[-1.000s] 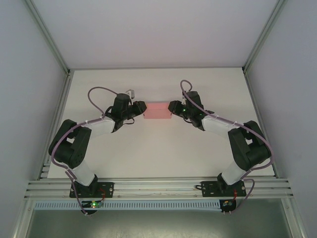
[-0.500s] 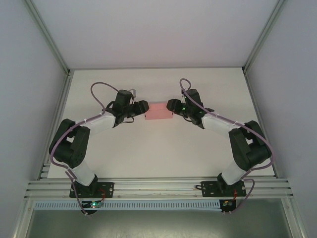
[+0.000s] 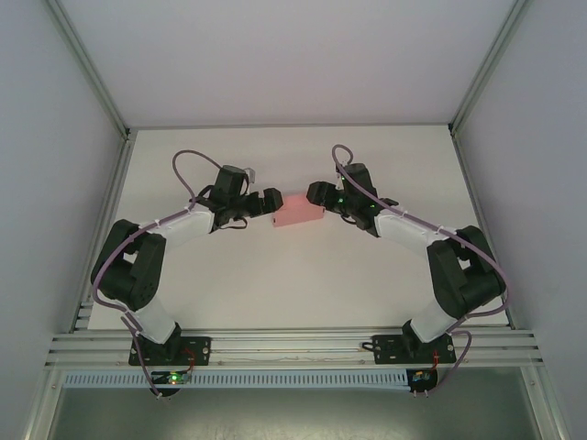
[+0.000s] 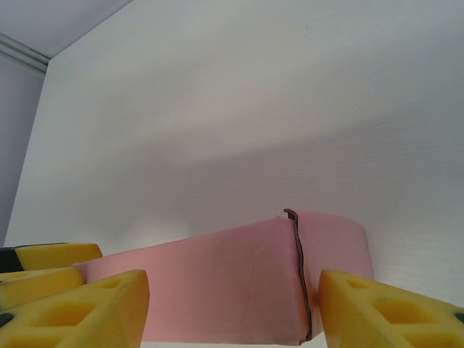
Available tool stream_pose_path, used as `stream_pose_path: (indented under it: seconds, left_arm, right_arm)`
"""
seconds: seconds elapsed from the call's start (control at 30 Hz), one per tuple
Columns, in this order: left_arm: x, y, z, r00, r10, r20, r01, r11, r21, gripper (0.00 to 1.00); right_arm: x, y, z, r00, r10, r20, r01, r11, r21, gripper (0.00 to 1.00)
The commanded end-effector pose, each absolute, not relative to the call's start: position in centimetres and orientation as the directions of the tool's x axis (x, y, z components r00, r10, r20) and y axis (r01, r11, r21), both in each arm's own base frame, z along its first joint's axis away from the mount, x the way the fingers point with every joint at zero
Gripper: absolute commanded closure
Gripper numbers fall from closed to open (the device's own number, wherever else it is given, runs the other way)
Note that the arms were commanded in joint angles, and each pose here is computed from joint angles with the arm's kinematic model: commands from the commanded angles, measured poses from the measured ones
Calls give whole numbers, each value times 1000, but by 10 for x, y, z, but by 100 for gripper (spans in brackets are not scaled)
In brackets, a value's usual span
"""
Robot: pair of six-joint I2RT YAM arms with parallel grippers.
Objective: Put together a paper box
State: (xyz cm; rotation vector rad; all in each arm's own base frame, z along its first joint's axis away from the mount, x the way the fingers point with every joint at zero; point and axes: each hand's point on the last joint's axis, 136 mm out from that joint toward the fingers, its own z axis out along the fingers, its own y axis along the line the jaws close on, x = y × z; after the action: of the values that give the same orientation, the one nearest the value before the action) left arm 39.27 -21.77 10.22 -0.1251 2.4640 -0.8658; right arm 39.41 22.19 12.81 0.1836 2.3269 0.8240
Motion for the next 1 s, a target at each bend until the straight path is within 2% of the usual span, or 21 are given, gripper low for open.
stream_pose_path:
  seconds: [0.0,0.17,0.2,0.23,0.37,0.43,0.5,0.6,0.7,0.87,0.97]
  left_arm:
    - [390,-224,125,-853,-214,-477,144,782,-607,0]
    - [391,-221,140,-829,-216,-516,166,786,-595,0]
    - [391,-220,143,-825,-217,-522,168,788,-593,0]
    - [391,-220,147,-821,-213,-530,177,787,-590,0]
    - [391,-216,154,-811,-215,-543,175,798,-577,0]
    - [389,-211,156,-805,-213,-553,170,811,-560,0]
    - [387,-199,157,-791,-224,-569,139,840,-524,0]
    - [380,-170,157,-760,-250,-600,51,897,-438,0]
    - [367,-140,159,-725,-265,-636,-28,934,-357,0]
    - [338,-97,158,-687,-286,-668,-156,956,-249,0]
    - [323,-82,156,-668,-302,-680,-200,953,-226,0]
  right_arm:
    - [392,227,151,-747,301,-593,-141,800,583,34]
    - [393,222,161,-715,283,-639,-171,816,552,27]
    - [392,221,162,-713,279,-643,-176,817,549,11]
    - [392,222,164,-709,270,-652,-187,818,543,2]
    - [392,223,172,-695,232,-680,-233,823,518,2]
    - [390,228,185,-656,147,-740,-342,816,465,2]
    - [388,232,203,-552,4,-834,-490,807,329,2]
    - [365,250,221,-343,-255,-904,-740,666,93,2]
    - [347,257,222,-145,-415,-898,-859,503,-94,2]
    - [327,262,195,61,-661,-747,-949,194,-249,2]
    - [332,261,182,146,-763,-630,-946,79,-314,2]
